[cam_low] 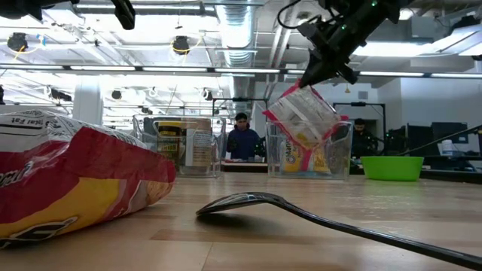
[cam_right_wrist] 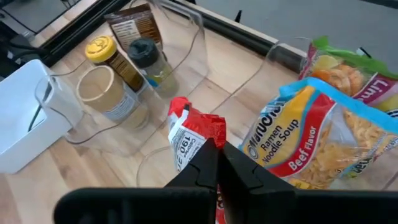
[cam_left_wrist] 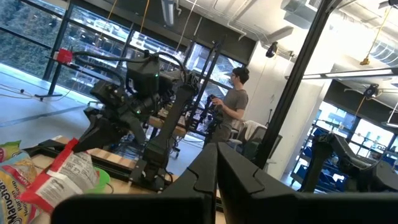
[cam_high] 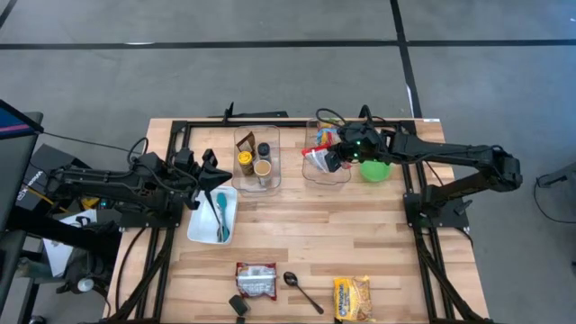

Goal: Pick & Place Food Item
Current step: Put the red noodle pack into the right transparent bin

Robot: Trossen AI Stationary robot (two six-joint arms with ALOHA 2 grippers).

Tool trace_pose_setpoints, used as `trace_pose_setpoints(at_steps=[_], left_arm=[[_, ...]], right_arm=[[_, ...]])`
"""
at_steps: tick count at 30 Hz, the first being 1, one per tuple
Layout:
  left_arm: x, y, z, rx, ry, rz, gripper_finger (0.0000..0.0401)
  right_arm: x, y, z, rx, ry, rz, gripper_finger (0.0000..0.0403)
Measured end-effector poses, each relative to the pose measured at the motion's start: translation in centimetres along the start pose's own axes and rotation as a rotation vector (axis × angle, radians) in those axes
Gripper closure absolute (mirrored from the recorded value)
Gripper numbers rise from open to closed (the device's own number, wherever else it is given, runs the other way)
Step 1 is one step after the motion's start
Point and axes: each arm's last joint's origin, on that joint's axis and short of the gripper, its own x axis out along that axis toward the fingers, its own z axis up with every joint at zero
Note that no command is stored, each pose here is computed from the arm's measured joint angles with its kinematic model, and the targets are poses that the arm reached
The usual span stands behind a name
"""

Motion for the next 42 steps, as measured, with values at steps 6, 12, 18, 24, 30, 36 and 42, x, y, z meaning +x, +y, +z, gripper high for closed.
trace_pose_setpoints(at_steps=[6, 12, 18, 24, 30, 36, 42], left_arm=[[0.0, 0.0, 0.0, 0.0, -0.004, 0.008, 0.0397], [0.0, 0.0, 0.0, 0.0, -0.007, 0.016, 0.0397], [0.0, 0.1, 0.0, 0.016, -0.01, 0.023, 0.0397], [0.0, 0.1, 0.1, 0.019, -0.013, 0.027, 0.0397], [0.0, 0.1, 0.1, 0.019, -0.014, 0.027, 0.0397], [0.0, 0.1, 0.1, 0.019, -0.014, 0.027, 0.0397], [0.0, 0.1, 0.1, 0.019, -0.014, 0.027, 0.0397]], right_arm=[[0.6, -0.2, -0.2, 0.017, -0.051, 0.02, 0.0403], [1.0, -0.6, -0.4, 0.041, -0.062, 0.018, 0.0403], [1.7, -0.7, -0.2, 0.054, -0.074, 0.017, 0.0403], [4.5, -0.7, -0.7, 0.063, -0.011, 0.049, 0.0403], [5.5, -0.9, -1.0, 0.062, 0.003, 0.019, 0.0403], [5.6, -1.3, -1.1, 0.065, 0.016, -0.01, 0.0403], [5.7, -2.2, -1.2, 0.049, 0.041, -0.078, 0.0403]])
